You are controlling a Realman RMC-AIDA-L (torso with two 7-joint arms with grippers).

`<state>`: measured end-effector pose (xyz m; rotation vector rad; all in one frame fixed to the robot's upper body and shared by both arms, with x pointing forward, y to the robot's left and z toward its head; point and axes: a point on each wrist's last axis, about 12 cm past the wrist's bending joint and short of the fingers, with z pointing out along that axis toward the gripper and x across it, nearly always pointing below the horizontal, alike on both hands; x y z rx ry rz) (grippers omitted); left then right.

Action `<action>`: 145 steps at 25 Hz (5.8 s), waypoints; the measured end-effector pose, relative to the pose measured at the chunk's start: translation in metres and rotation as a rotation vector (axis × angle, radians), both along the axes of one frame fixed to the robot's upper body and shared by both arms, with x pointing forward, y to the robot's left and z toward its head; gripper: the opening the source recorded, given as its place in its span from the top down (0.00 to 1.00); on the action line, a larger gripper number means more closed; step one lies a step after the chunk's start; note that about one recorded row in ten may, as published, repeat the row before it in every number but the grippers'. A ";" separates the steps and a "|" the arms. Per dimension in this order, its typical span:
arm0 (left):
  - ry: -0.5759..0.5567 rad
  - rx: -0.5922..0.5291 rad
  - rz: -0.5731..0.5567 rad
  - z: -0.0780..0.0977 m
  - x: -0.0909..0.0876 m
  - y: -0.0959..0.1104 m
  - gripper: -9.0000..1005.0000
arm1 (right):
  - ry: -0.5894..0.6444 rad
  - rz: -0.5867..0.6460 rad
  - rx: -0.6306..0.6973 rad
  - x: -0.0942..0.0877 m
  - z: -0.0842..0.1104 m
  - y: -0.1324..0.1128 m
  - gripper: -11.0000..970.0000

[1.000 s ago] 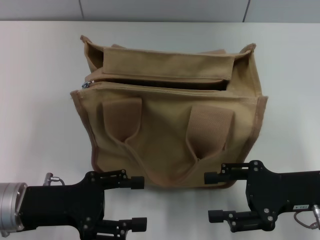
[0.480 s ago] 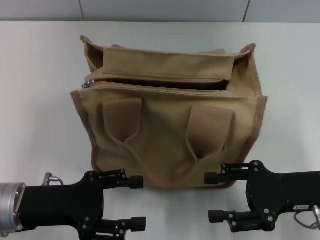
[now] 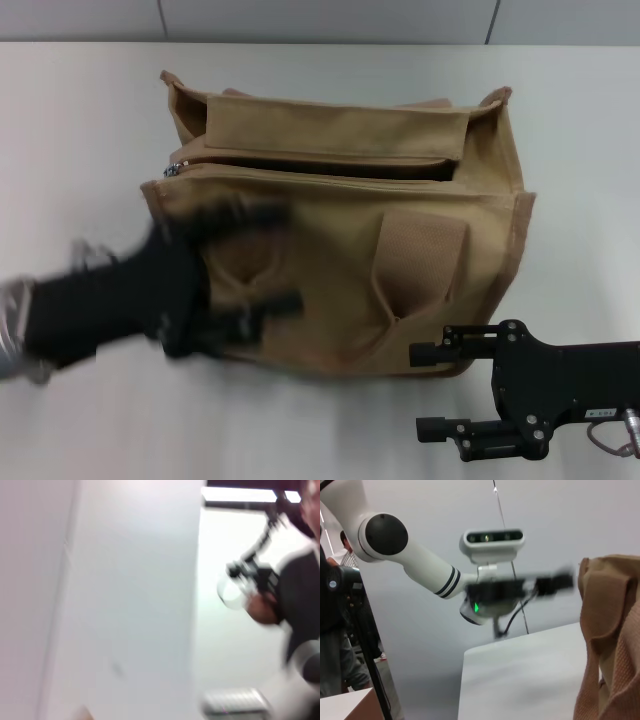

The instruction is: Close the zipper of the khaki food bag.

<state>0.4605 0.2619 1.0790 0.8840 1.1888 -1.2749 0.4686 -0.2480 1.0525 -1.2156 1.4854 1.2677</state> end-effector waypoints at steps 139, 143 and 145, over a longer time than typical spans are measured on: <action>-0.004 0.272 0.494 0.003 0.041 0.081 0.97 | 0.001 -0.034 -0.021 0.009 0.000 0.003 0.29; 0.017 0.279 0.486 0.002 0.040 0.081 0.98 | 0.003 -0.034 -0.021 0.008 0.000 0.002 0.29; 0.037 0.292 0.455 0.000 0.039 0.080 0.96 | 0.003 -0.033 -0.022 0.008 -0.001 0.003 0.29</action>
